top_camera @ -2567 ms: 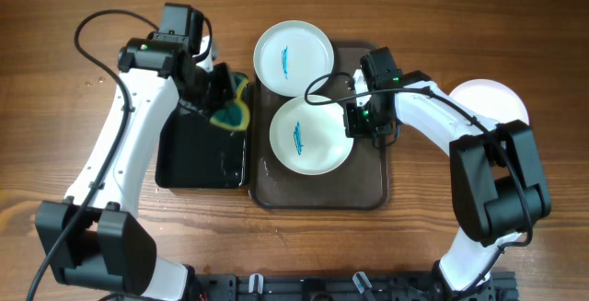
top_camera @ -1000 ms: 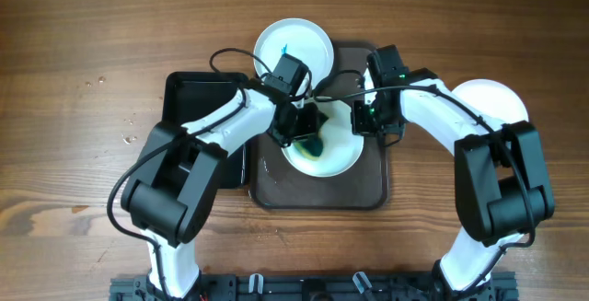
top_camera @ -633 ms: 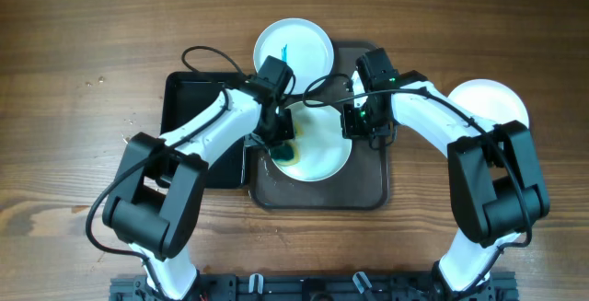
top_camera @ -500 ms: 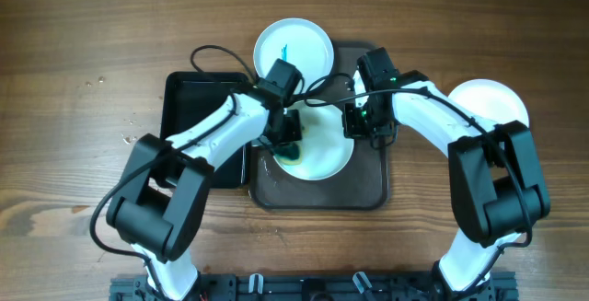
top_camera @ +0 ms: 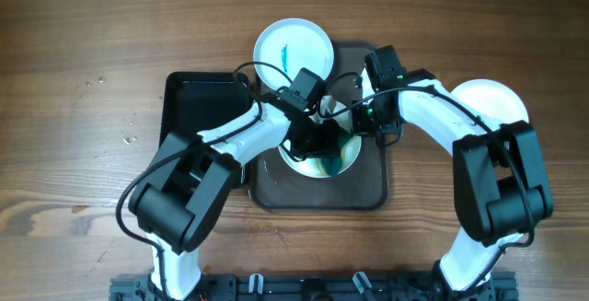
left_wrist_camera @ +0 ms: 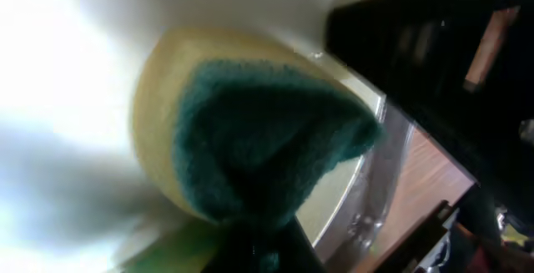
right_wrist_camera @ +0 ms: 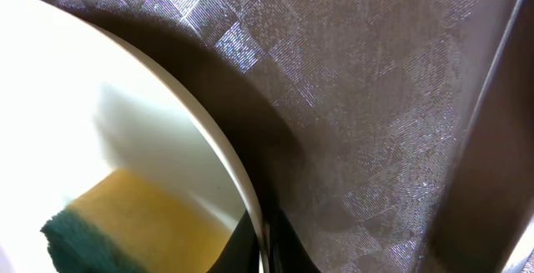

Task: Clean dirty plates on tray and stack at the side
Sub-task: 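Scrub the plate held by the right gripper with the sponge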

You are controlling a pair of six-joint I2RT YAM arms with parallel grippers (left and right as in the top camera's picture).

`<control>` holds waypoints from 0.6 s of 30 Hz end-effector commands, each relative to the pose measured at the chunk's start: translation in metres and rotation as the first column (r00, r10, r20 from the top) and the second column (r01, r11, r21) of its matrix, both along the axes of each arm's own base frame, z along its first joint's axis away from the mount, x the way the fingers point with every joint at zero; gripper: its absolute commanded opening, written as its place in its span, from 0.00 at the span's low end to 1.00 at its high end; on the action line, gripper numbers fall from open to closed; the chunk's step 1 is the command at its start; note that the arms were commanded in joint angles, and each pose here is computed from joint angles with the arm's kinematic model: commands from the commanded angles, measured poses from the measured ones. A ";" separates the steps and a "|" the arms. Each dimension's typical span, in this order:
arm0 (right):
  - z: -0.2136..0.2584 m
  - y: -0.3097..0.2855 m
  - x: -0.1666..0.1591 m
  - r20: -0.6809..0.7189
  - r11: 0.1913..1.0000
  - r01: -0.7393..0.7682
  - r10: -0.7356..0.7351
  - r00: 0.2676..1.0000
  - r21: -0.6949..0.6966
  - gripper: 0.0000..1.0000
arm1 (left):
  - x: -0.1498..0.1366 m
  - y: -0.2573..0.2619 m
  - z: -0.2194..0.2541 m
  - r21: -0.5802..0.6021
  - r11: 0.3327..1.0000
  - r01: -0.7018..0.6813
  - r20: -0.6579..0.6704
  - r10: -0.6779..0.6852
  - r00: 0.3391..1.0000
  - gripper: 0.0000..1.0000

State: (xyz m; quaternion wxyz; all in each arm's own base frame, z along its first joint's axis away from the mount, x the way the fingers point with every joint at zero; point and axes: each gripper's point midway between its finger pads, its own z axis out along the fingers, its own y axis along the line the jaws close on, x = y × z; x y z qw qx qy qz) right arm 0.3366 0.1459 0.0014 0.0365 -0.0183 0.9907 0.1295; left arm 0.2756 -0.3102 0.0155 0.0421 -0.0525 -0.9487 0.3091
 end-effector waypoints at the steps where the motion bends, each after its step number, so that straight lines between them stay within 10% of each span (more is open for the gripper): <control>1: -0.010 0.000 -0.003 -0.020 1.000 0.005 -0.006 1.000 -0.030 0.04 | -0.012 0.041 -0.034 0.268 0.963 -0.024 0.007 0.023 1.000 0.04; 9: -0.010 0.000 -0.003 -0.021 1.000 0.005 -0.005 1.000 -0.030 0.04 | 0.022 0.165 -0.041 0.717 0.662 -0.219 0.208 0.097 0.973 0.04; 18: -0.010 0.000 -0.003 -0.020 1.000 0.004 -0.004 1.000 -0.031 0.04 | 0.053 0.237 -0.028 0.803 0.473 -0.361 0.332 0.147 0.932 0.04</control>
